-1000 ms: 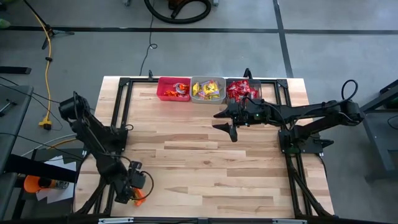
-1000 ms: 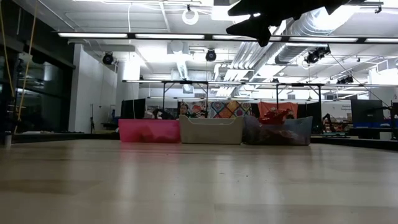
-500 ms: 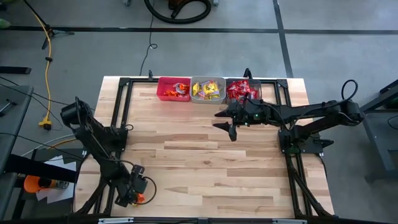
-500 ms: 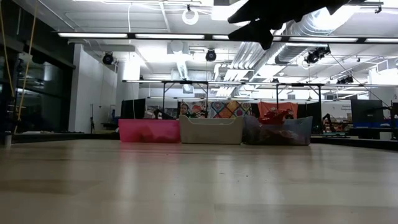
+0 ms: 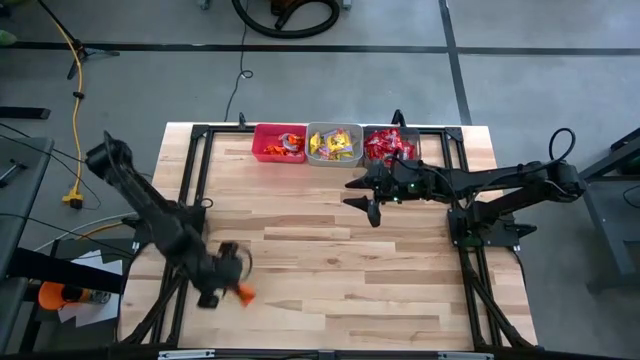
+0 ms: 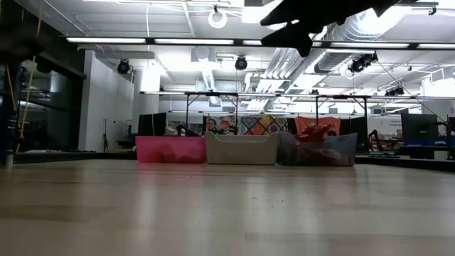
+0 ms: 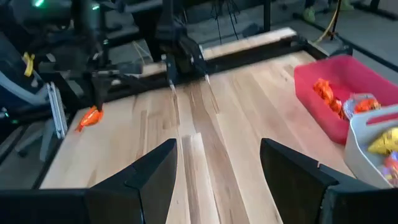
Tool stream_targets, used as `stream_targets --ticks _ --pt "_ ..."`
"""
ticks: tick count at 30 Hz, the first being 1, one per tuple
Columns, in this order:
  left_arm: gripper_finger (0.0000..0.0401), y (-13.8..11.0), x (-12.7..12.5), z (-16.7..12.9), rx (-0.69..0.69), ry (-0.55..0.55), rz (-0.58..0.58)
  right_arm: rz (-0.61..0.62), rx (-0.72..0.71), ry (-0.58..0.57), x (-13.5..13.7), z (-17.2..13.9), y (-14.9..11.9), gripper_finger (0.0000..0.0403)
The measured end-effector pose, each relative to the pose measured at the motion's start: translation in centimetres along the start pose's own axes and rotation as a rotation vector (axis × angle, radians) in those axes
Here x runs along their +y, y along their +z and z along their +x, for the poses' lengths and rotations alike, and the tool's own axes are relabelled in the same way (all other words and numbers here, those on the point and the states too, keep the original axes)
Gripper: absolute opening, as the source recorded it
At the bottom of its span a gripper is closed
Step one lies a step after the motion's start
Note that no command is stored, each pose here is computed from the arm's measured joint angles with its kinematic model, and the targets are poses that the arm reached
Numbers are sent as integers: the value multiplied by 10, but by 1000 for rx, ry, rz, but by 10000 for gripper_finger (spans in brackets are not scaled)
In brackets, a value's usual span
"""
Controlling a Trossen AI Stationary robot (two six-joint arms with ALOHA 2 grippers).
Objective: Sort candy
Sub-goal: Put the orange candy into the red bin
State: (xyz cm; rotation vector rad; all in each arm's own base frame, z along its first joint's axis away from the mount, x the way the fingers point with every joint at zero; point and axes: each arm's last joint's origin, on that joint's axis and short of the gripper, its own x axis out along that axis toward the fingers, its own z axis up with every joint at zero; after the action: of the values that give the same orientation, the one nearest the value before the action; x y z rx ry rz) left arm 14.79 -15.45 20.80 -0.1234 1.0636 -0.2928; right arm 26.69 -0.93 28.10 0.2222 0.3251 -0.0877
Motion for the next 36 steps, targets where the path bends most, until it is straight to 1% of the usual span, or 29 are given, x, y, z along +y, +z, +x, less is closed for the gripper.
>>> stream_targets --ticks 2,5,8,10,13,16,19,22,29,32,34,36 --pt "2 14 14 -18 -153 43 -12 4 -29 7 1 0 3 224" --pt "1 33 38 -41 -368 139 -46 6 -98 46 3 -1 10 224" --pt "1 53 62 -56 -552 236 -112 19 -170 88 7 -2 17 224" --pt "1 67 77 -63 -663 279 -148 39 -213 122 10 -3 21 224" --pt "0 89 96 -73 -843 319 -138 56 -256 165 16 -4 25 224" --pt "0 107 113 -78 -985 364 -110 50 -273 203 23 -6 25 224" --pt "0 116 127 -77 -1033 386 -102 47 -260 217 27 -6 24 224" --pt "0 118 135 -70 -1004 384 -100 45 -249 223 29 -6 22 224" --pt "0 120 137 -63 -983 367 -101 32 -250 219 29 -6 22 224" --pt "0 120 138 -67 -992 361 -144 11 -254 216 29 -6 22 224" --pt "0 124 143 -84 -1017 432 -167 7 -257 208 28 -6 22 224" --pt "0 128 153 -110 -1036 565 -203 6 -264 181 28 -6 23 224"
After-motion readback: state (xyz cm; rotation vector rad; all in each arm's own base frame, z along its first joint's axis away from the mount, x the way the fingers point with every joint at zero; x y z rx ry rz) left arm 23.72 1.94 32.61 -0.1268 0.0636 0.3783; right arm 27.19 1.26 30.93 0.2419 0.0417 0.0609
